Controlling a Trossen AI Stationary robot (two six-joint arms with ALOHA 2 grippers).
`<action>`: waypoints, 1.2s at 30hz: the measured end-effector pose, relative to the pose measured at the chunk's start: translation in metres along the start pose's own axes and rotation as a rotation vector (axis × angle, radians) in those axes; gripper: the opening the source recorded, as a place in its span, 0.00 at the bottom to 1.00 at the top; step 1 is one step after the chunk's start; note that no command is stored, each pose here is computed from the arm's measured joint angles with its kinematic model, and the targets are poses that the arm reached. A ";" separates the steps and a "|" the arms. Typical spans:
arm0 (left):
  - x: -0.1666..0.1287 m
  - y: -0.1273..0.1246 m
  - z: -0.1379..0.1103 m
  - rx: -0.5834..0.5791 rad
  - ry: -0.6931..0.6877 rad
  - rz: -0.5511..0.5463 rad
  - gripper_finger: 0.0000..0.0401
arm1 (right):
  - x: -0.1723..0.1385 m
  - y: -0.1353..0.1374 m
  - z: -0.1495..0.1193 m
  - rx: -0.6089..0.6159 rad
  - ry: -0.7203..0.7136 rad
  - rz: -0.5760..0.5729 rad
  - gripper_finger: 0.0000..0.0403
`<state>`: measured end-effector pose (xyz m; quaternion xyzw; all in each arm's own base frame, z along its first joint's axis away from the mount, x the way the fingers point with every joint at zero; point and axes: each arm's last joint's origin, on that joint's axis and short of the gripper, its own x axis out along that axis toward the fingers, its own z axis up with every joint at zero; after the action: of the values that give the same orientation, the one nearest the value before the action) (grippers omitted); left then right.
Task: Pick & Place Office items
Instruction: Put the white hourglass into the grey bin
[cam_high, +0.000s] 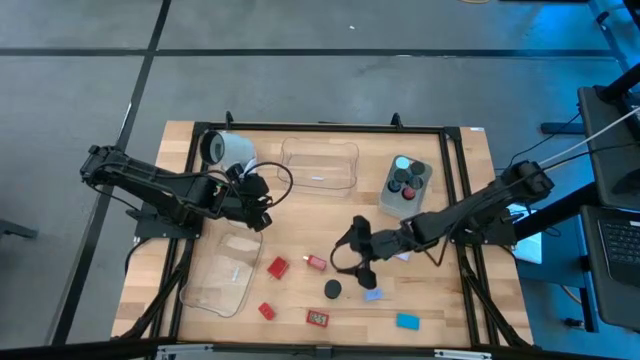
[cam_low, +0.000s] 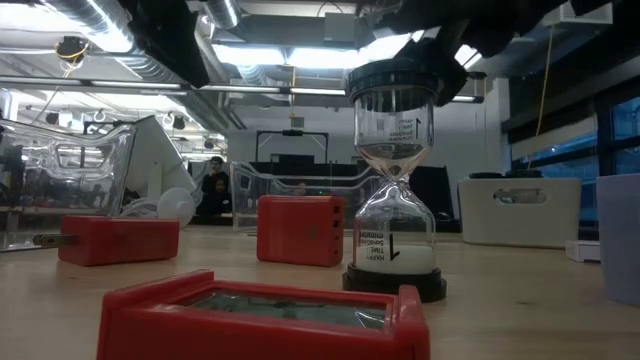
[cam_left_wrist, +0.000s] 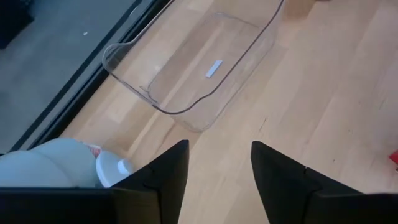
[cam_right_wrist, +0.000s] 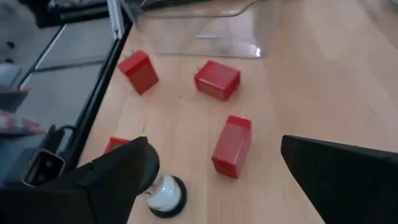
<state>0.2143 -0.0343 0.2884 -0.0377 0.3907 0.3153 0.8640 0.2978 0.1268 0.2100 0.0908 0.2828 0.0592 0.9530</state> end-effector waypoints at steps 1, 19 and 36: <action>0.000 0.000 0.000 -0.001 0.000 0.000 0.42 | 0.004 0.002 -0.003 -0.018 -0.002 0.007 0.92; 0.000 -0.001 -0.001 -0.074 0.024 -0.031 0.41 | 0.039 0.028 -0.034 -0.162 -0.005 0.097 0.90; 0.000 -0.001 -0.001 -0.071 0.023 -0.030 0.41 | 0.044 0.031 -0.033 -0.161 -0.068 0.126 0.90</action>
<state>0.2143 -0.0352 0.2878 -0.0780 0.3886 0.3157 0.8621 0.3146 0.1689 0.1660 0.0336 0.2385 0.1382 0.9607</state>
